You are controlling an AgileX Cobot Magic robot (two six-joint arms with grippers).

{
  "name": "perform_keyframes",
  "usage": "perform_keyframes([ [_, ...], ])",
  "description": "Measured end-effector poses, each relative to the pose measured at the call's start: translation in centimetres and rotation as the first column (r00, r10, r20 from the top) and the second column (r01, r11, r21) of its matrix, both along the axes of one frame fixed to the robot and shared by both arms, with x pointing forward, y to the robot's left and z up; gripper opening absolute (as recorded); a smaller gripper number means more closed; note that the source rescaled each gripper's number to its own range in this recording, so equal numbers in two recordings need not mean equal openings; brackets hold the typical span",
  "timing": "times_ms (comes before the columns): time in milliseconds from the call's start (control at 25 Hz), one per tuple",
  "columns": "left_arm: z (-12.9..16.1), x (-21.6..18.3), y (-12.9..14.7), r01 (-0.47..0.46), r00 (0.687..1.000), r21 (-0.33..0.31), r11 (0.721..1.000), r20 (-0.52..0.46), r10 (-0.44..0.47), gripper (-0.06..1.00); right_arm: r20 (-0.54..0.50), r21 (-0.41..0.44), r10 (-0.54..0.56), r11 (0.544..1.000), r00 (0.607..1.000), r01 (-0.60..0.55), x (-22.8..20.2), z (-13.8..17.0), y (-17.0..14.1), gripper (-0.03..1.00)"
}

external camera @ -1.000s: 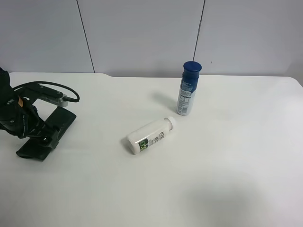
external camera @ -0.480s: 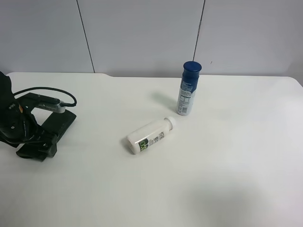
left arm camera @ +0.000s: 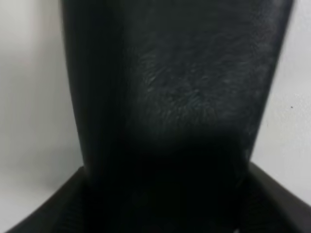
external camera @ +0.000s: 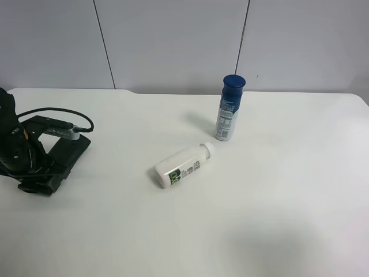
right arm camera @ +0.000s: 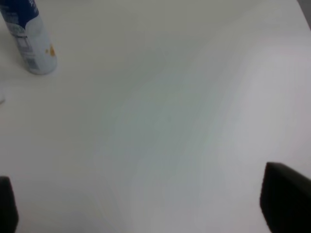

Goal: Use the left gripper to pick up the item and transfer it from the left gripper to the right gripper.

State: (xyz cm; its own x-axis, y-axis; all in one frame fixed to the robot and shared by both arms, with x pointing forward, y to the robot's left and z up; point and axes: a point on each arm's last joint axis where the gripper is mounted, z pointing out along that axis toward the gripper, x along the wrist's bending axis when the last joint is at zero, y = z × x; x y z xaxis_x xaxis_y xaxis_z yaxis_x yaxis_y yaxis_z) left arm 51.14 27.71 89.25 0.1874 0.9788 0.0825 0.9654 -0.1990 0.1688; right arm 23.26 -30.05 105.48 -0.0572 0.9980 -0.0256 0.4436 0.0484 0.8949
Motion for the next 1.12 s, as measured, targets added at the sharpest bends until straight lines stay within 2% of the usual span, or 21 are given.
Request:
perform_keyframes([
  [440,0.8,-0.2,0.1,-0.001,1.000,0.003,1.000,0.004,0.001,0.09,0.000,0.000,0.000,1.000,1.000,0.000,0.0,0.0,0.0,1.00],
  [800,6.9,-2.0,-0.1,0.013,0.991,-0.048,0.999,0.134,-0.006,0.07,0.000,0.000,0.000,1.000,1.000,0.000,0.0,0.0,0.0,1.00],
  [1120,11.6,-5.4,-1.1,0.160,0.972,-0.163,0.974,0.196,-0.127,0.06,0.000,0.000,0.000,1.000,1.000,0.000,0.0,0.0,0.0,1.00],
])
